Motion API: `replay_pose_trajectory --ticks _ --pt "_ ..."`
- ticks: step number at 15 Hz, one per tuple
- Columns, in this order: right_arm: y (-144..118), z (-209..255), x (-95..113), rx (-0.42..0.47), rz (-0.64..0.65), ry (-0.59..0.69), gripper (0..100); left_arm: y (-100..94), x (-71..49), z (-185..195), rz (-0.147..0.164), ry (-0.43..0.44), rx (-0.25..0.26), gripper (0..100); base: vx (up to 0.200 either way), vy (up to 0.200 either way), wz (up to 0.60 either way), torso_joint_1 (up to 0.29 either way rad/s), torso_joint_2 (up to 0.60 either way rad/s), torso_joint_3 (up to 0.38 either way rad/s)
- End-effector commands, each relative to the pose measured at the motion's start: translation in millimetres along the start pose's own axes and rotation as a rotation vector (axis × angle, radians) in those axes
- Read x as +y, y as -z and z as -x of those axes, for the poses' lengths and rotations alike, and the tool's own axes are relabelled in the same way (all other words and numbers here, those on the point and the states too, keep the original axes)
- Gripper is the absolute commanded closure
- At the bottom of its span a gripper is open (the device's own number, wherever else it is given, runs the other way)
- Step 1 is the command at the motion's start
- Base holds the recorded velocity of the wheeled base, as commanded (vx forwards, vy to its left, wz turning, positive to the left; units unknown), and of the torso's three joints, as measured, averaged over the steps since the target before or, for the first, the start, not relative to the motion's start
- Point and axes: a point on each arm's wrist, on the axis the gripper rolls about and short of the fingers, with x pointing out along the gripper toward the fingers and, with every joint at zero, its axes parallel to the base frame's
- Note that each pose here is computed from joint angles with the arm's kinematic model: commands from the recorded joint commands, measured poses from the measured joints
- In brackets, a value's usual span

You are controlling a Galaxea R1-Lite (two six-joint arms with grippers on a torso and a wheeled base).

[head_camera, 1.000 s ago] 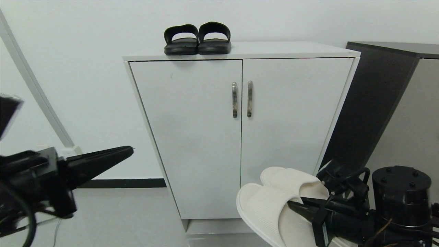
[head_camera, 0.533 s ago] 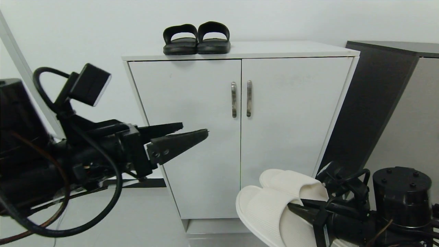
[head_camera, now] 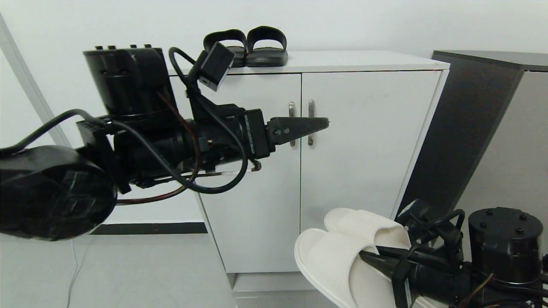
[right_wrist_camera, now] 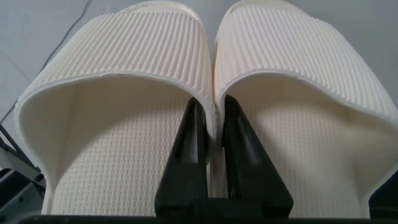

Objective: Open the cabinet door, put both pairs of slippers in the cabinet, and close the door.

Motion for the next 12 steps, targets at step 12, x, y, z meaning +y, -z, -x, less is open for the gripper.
replay_pose_trajectory --ticks 12 --pt "2 -1 0 0.002 0.001 -0.003 100 -9.4 44.1 -66 0.048 -0.158 0.008 0 0.0 0.0 0.0 0.0 0.0 0.0"
